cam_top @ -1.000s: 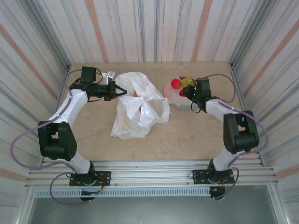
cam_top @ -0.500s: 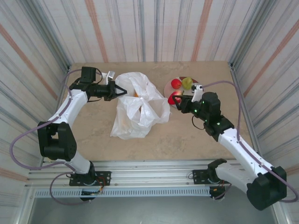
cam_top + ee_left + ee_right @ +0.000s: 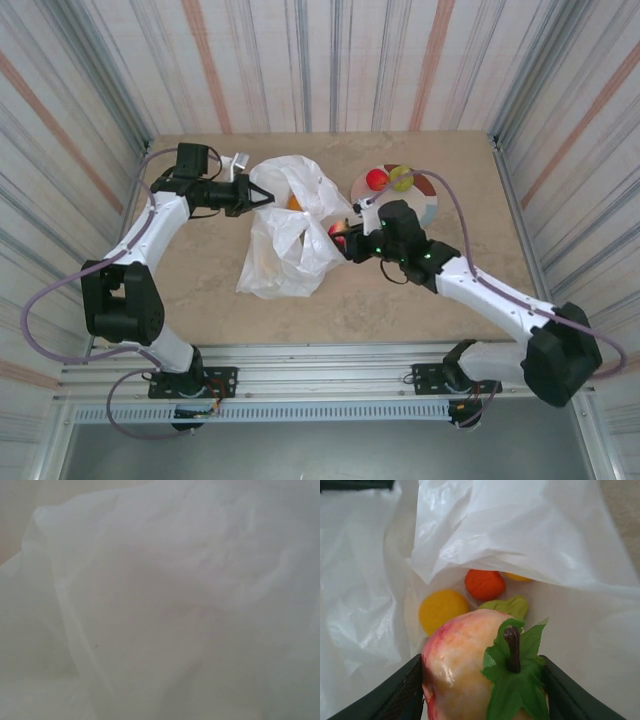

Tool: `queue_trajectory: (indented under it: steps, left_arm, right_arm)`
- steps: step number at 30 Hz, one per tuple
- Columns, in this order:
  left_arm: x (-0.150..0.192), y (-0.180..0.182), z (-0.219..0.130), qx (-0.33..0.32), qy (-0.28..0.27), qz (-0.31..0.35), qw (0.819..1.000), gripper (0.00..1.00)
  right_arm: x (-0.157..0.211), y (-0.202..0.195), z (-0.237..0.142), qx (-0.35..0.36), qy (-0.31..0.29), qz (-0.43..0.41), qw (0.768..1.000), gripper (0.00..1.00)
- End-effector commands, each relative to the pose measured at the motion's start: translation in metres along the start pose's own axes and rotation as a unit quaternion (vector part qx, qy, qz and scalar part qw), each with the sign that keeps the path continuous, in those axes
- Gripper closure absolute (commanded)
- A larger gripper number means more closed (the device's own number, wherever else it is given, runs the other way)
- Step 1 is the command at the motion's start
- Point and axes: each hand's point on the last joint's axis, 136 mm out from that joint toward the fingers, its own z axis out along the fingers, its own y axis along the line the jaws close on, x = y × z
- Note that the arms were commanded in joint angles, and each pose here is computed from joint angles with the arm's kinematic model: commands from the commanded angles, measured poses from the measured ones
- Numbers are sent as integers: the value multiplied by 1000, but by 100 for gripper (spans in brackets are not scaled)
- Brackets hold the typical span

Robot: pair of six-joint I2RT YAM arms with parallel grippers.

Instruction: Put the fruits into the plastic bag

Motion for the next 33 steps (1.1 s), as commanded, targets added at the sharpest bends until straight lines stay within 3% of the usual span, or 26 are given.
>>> queue_trajectory:
  steps: [1,18,27,33]
  left_arm:
    - [4,-15,-4,16,-1,13,1000,100]
    - [7,-19,-2,19,4,17,1000,100]
    - [7,-18,-1,19,5,16,1000,100]
    - [7,-19,-2,19,4,18,1000,100]
  right_arm:
    - [-4,6,17,5,12,-35,999,51]
    - [-5,9,109,33,45,4,998,49]
    - [0,24,137,2,55,34,998,45]
    - [6,37,144,-35,69,41,996,37]
